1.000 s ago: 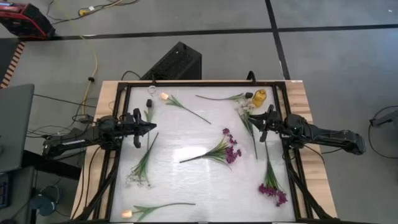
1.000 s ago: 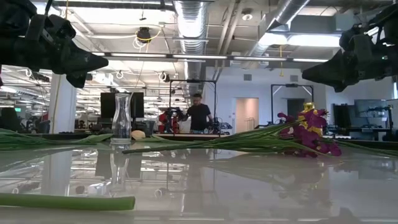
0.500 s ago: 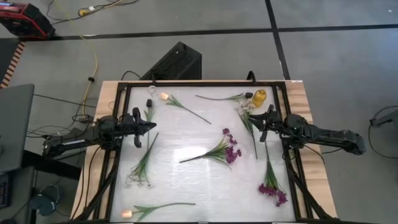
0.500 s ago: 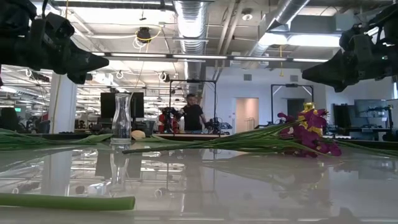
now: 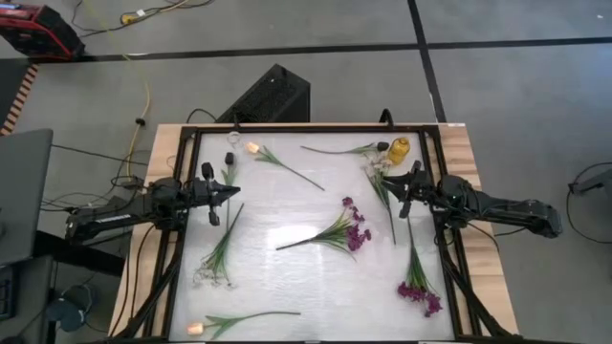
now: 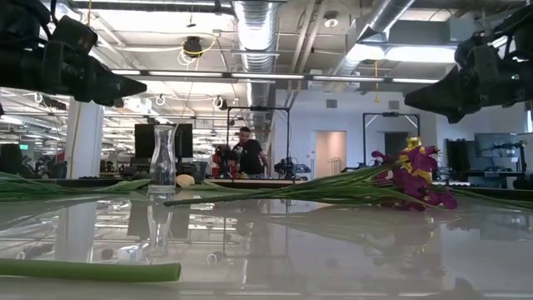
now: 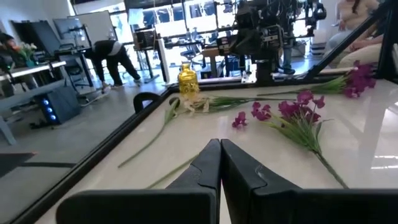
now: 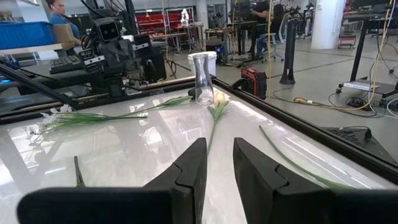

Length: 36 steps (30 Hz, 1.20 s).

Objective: Sort flowers into vase by color
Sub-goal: Put the left violet flower into the yellow vase

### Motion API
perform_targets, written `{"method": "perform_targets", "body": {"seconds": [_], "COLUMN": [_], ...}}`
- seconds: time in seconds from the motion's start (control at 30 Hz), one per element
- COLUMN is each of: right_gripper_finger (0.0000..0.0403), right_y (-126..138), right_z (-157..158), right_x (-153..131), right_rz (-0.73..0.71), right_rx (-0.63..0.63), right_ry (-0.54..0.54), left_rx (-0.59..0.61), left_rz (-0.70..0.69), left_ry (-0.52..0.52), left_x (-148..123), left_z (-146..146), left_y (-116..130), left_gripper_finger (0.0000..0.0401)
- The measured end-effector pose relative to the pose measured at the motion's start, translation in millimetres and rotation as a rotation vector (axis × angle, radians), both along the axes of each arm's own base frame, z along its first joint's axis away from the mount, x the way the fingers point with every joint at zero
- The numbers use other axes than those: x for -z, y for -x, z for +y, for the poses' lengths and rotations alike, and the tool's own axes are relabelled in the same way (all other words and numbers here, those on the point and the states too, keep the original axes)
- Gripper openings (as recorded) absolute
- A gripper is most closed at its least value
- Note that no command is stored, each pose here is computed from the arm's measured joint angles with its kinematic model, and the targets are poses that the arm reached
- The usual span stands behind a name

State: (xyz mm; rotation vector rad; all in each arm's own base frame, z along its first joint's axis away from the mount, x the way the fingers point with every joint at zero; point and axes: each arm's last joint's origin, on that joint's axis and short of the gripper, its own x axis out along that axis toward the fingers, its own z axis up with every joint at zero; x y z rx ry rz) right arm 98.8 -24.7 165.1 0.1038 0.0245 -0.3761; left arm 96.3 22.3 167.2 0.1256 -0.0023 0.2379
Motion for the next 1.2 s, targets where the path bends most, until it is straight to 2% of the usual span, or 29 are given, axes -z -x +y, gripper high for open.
{"method": "perform_targets", "body": {"seconds": [0.1, 0.17, 0.27, 0.33, 0.43, 0.57, 0.63, 0.8, 0.97, 1.1, 1.2], "right_gripper_finger": [0.0107, 0.0107, 0.0107, 0.0107, 0.0107, 0.0107, 0.0107, 0.0107, 0.0108, 0.0108, 0.0108], "right_y": [-0.1, -0.2, -0.1, -0.6, -3.1, -10.5, -16.4, -36.0, -58.6, -78.7, -88.3], "right_z": [0.0, -0.1, 0.2, 1.5, 5.2, 5.1, 5.9, 12.6, 26.6, 46.9, 62.5], "right_x": [-2.0, -3.9, -7.8, -11.7, -20.4, -42.9, -54.7, -75.8, -93.8, -102.7, -96.3], "right_rz": [-0.025, -0.046, -0.117, -0.143, -0.115, -0.053, 0.044, 0.398, 0.693, 0.891, 1.109], "right_rx": [0.002, 0.002, -0.002, -0.05, -0.189, -0.23, -0.266, -0.399, -0.559, -0.727, -0.832], "right_ry": [0.005, 0.007, -0.065, -0.04, 0.022, 0.017, 0.033, 0.123, 0.148, 0.279, 0.368], "left_rx": [0.034, 0.031, 0.025, 0.015, 0.01, 0.01, 0.031, 0.109, 0.128, 0.112, 0.096], "left_rz": [-0.069, -0.129, -0.19, -0.221, -0.212, -0.215, -0.213, -0.187, -0.164, -0.146, -0.125], "left_ry": [0.115, 0.138, 0.25, 0.26, 0.26, 0.246, 0.216, 0.124, 0.119, 0.087, 0.085], "left_x": [-4.1, -9.1, -12.2, -14.7, -14.0, -14.9, -16.2, -17.4, -16.1, -16.3, -17.8], "left_z": [-0.9, -0.8, -0.4, 0.0, 0.3, 0.6, 0.3, -1.0, -0.4, 0.7, 1.7], "left_y": [0.0, 0.4, 0.9, 1.2, 0.8, -0.6, -2.3, -8.2, -13.7, -16.8, -19.4], "left_gripper_finger": [0.0, 0.0, 0.0, 0.0, 0.0, 0.0, 0.0, 0.0, 0.0, 0.0, 0.0]}}
